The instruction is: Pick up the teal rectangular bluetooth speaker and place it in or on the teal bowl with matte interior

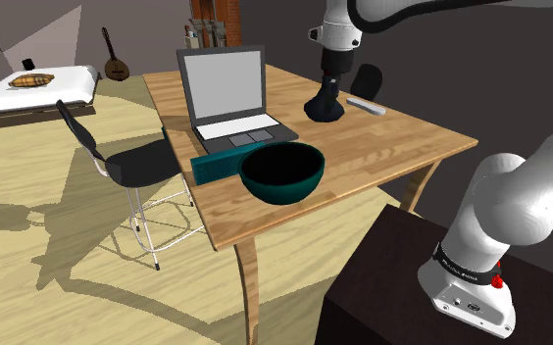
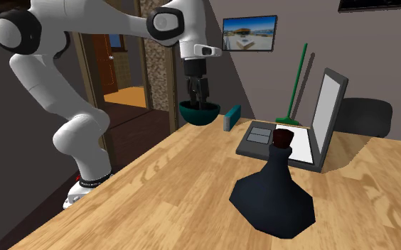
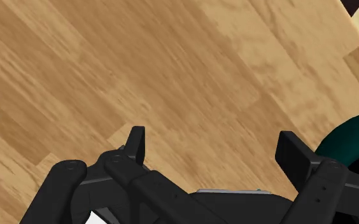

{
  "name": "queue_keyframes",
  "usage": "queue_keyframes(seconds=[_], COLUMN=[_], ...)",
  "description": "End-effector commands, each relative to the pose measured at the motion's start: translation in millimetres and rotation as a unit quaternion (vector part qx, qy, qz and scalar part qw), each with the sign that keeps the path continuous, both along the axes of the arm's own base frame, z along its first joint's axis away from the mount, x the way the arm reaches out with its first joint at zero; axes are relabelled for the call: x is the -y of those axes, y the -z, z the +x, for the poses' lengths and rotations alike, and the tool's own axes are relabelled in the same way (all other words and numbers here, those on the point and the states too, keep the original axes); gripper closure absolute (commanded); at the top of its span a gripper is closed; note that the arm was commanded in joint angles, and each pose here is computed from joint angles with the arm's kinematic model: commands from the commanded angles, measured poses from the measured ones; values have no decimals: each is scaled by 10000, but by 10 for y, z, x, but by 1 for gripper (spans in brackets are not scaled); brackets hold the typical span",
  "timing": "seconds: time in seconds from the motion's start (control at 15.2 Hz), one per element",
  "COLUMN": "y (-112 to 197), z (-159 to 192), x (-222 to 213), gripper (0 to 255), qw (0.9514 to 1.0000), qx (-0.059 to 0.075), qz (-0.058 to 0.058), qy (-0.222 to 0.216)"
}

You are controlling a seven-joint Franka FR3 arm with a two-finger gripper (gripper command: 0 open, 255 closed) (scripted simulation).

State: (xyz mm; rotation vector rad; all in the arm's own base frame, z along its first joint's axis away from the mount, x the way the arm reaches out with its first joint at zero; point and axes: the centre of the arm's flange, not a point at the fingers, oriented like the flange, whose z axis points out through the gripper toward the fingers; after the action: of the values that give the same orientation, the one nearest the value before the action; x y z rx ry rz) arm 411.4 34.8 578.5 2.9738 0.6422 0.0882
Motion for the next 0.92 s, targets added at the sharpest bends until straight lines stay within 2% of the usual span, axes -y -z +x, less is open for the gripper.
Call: queue_keyframes(seconds=[0.0, 0.2, 0.4, 0.59, 0.86], y=[41, 138, 235, 331, 456], z=[226, 511, 768, 995, 1243], x=[-126, -353, -610, -895, -1313], gripper=[0, 0, 0, 0, 0], qw=[9992, 9955, 9885, 9784, 9601], qx=[-14, -42, -70, -98, -134], qz=[28, 72, 115, 159, 215], qy=[-389, -949, -1506, -2058, -2784])
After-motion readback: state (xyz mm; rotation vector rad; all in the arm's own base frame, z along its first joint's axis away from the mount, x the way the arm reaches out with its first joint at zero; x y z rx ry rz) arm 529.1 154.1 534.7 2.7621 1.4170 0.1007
